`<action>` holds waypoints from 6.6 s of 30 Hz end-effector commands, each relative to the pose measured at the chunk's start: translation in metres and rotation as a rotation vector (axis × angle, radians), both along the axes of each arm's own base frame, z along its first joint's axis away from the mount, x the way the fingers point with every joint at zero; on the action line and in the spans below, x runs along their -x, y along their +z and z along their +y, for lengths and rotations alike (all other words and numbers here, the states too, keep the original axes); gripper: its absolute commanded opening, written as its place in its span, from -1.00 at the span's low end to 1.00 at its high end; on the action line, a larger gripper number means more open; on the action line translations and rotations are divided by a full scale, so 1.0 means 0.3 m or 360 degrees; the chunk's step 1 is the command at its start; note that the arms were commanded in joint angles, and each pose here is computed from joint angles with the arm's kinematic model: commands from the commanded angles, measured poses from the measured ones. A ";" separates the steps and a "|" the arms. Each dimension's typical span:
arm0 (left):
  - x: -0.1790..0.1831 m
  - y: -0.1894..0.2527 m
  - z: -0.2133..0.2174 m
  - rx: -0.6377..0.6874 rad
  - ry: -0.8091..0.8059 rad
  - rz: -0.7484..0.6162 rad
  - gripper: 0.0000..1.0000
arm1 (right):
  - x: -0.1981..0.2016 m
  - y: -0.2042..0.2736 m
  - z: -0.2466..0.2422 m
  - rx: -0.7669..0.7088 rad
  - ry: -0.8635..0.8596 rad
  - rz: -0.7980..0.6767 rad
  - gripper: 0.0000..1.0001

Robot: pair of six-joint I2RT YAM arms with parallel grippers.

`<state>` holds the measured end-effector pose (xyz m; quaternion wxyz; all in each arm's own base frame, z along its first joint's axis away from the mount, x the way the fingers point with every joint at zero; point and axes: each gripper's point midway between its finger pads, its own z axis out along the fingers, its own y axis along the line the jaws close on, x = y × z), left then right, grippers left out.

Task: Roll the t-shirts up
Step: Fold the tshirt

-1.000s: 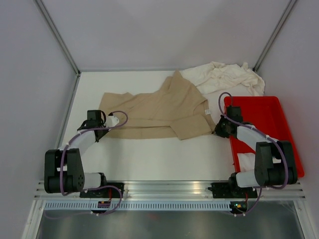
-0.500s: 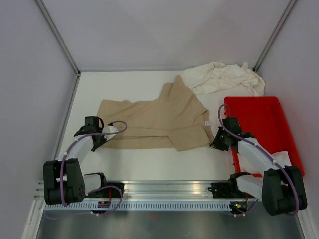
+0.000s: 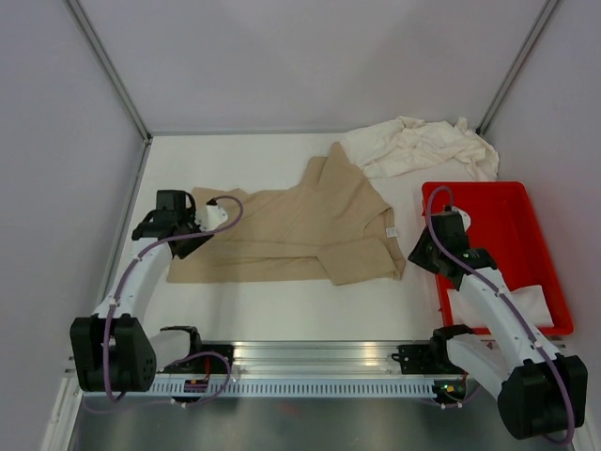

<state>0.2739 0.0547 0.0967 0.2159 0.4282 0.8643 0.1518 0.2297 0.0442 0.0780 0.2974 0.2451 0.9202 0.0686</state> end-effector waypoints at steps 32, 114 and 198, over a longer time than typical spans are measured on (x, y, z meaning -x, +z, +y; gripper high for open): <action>0.032 -0.142 -1.351 0.0365 -0.1635 -0.0123 -0.14 | -0.291 -0.098 0.200 -0.0161 0.0625 0.0010 -0.28; -0.133 0.019 -1.204 0.0361 -0.1294 -0.0167 -0.06 | -0.407 0.069 0.122 0.0055 0.0433 -0.0150 -0.59; 0.163 -0.309 -0.090 -0.0173 -0.0188 0.0359 -0.95 | 0.006 -0.172 -0.001 0.0009 0.0135 0.0253 -0.99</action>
